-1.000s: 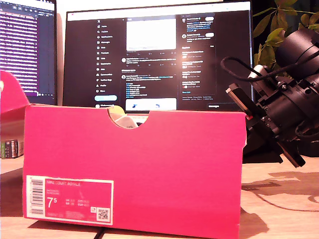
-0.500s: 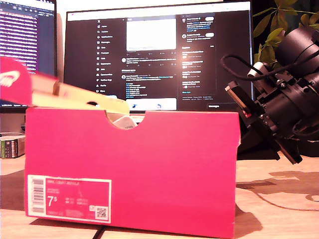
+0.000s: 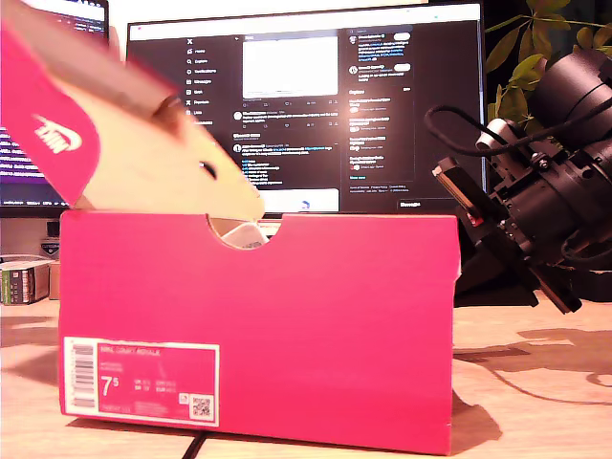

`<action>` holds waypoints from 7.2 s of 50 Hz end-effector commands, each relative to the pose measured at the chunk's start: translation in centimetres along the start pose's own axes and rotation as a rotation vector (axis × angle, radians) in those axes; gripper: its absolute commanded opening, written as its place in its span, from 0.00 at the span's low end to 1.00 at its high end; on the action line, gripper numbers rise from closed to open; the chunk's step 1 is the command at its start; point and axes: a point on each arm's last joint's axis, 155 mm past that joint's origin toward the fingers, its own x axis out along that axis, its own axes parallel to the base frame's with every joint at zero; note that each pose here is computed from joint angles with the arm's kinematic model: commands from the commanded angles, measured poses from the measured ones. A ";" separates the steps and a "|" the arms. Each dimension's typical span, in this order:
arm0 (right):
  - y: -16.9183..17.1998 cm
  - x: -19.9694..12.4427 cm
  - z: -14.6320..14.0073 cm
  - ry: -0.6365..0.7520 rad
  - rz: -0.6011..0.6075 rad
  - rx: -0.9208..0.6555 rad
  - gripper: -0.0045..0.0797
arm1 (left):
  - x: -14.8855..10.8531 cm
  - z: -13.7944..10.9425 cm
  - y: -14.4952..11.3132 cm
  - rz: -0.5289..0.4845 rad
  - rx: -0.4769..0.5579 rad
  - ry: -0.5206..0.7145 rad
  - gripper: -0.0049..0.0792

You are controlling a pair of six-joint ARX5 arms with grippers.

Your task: Close the red shoebox by pushing the lid with your left arm and holding the box in place with your right arm

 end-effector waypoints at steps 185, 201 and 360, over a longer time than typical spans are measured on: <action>-1.6 -23.4 8.8 -0.804 -0.617 -0.383 0.04 | -0.8 -3.6 6.1 0.316 0.533 -0.562 0.04; -2.3 -21.4 5.2 -0.782 -0.587 -0.394 0.04 | 0.5 -6.7 7.8 0.322 0.539 -0.587 0.04; -8.6 -23.3 -1.1 -0.746 -0.829 -0.320 0.04 | 0.8 -14.5 14.2 0.447 0.460 -0.626 0.04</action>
